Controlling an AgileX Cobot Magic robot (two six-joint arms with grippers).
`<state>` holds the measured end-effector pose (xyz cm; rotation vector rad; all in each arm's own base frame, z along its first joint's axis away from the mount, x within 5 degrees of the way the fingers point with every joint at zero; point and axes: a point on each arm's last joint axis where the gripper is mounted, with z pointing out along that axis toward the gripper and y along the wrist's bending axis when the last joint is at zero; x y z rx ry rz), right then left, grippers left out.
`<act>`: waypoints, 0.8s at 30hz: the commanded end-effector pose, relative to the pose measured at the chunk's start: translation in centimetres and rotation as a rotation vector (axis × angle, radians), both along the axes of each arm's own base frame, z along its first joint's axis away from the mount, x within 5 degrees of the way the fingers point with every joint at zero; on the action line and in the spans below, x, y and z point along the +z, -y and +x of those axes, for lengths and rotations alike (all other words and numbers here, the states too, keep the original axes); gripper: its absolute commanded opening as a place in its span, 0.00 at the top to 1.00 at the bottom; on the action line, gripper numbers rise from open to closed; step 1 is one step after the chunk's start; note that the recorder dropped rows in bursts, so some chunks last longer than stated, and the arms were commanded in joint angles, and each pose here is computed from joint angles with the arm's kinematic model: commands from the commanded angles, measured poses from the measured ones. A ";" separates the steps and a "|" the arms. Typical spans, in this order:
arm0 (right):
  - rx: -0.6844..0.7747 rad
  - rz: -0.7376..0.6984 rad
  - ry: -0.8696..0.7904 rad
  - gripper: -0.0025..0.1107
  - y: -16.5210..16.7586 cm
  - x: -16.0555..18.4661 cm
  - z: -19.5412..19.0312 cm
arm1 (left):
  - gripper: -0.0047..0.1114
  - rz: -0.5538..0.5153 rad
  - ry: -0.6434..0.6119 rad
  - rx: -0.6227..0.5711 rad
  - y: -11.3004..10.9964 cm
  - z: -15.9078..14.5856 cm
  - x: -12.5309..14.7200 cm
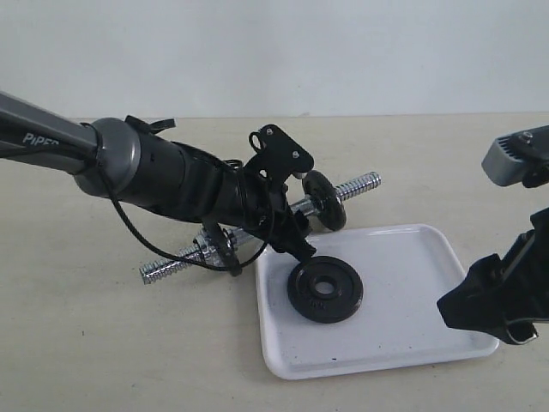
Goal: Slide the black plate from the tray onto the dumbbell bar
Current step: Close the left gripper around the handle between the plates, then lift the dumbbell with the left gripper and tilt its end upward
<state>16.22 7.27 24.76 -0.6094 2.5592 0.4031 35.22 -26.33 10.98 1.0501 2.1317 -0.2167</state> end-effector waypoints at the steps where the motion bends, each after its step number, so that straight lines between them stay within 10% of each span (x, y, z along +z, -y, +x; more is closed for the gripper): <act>1: 0.008 0.001 0.001 0.38 -0.1 0.0 0.0 | 0.47 -0.011 0.037 0.031 0.4 0.8 1.1; 19: 0.007 0.004 0.000 0.38 -0.1 0.0 0.0 | 0.61 0.106 0.058 0.094 -0.2 1.8 -1.2; 24: 0.007 0.004 0.000 0.38 -0.1 0.0 0.0 | 0.92 0.130 0.067 0.128 -0.4 2.1 -1.4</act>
